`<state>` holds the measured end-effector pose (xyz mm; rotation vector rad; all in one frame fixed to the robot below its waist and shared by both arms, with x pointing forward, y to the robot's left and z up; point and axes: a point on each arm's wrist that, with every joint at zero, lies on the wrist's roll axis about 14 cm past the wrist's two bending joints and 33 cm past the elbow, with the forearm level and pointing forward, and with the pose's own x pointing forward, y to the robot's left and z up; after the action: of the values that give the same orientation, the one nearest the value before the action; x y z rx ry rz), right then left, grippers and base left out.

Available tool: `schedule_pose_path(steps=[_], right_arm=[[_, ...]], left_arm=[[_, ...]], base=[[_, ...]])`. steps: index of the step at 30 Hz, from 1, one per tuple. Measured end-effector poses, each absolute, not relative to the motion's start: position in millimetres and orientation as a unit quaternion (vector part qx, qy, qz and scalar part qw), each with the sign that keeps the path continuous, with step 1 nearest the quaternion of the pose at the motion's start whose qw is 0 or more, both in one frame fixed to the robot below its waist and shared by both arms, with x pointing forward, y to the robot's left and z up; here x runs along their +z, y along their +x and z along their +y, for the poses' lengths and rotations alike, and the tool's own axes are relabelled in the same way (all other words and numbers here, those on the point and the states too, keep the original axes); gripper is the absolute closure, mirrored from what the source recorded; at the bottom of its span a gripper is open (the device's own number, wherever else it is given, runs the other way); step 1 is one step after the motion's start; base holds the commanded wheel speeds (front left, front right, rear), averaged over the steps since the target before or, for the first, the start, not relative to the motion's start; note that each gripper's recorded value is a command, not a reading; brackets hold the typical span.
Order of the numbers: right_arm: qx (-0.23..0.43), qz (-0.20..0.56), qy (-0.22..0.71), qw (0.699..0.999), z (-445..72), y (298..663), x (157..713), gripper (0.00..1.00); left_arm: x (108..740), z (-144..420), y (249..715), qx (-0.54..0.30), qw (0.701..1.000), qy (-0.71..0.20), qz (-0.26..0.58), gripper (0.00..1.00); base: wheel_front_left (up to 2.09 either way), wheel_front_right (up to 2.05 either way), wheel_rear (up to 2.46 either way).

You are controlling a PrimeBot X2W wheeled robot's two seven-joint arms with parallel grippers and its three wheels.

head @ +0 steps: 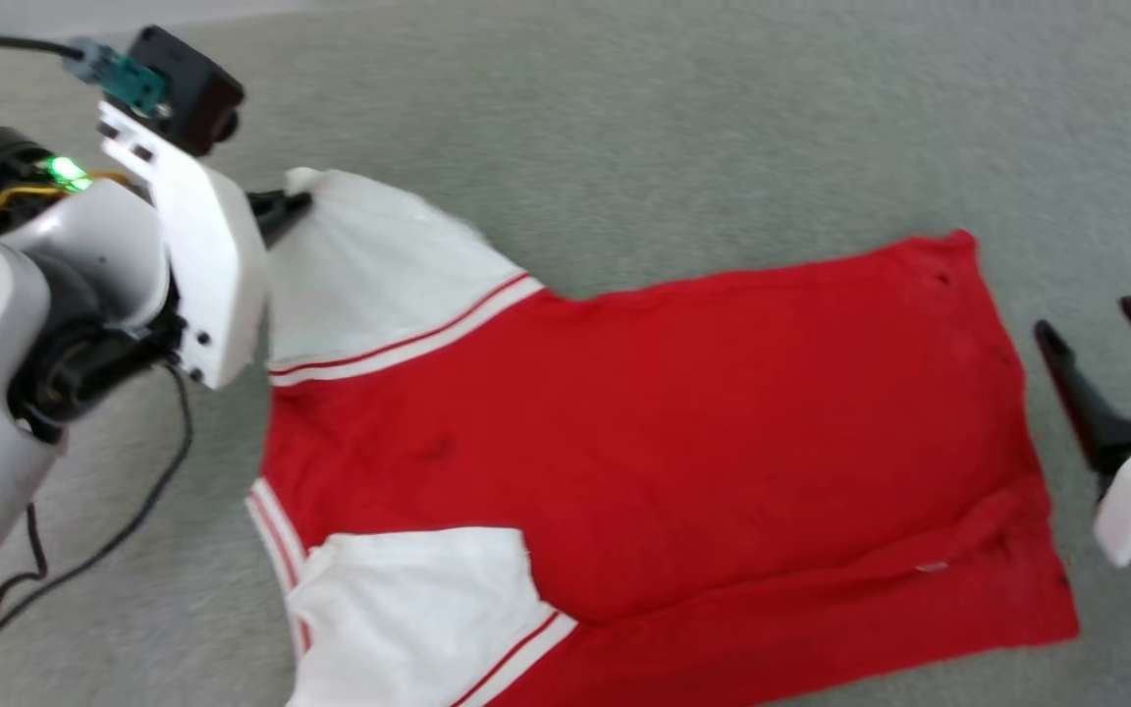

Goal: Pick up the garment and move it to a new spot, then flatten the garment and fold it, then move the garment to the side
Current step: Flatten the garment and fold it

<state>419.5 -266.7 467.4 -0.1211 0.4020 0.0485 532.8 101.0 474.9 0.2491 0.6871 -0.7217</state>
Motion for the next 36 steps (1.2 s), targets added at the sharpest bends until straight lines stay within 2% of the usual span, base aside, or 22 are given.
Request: schedule_pose_path(steps=[5,11,21,26,31,32,33,36], right_arm=[[0.063,0.302,-0.066,0.949,-258.5,434.3,457.7,0.00],[0.069,0.418,-0.103,0.900,-267.0,446.3,441.4,0.00],[0.081,0.509,-0.147,0.844,-252.6,482.1,406.8,0.00],[0.085,0.548,-0.160,0.817,-247.8,483.8,377.5,0.00],[0.091,0.566,-0.154,0.805,-242.4,486.8,359.4,0.00],[0.094,0.568,-0.154,0.803,-241.3,486.7,356.9,0.55],[0.095,0.569,-0.155,0.802,-240.6,486.7,354.9,1.00],[0.099,0.563,-0.159,0.805,-239.7,487.8,353.8,1.00]], left_arm=[[504.3,108.7,505.2,-0.358,0.880,0.130,0.285,1.00],[519.0,111.8,469.7,-0.378,0.877,0.122,0.271,1.00],[503.0,100.5,433.3,-0.412,0.859,0.135,0.273,1.00],[495.7,101.2,428.0,-0.414,0.856,0.139,0.276,1.00],[489.6,97.9,425.9,-0.419,0.855,0.132,0.276,1.00],[487.6,98.0,425.0,-0.419,0.855,0.131,0.278,1.00],[485.3,98.1,423.7,-0.419,0.854,0.129,0.281,1.00],[483.9,98.3,423.4,-0.419,0.854,0.127,0.281,1.00]], base=[[0.00,0.00,0.00],[0.00,0.00,0.00],[0.00,0.00,0.00],[0.00,0.00,0.00],[0.00,0.00,0.00],[0.00,0.00,0.00],[0.00,0.00,0.00],[0.00,0.00,0.00]])
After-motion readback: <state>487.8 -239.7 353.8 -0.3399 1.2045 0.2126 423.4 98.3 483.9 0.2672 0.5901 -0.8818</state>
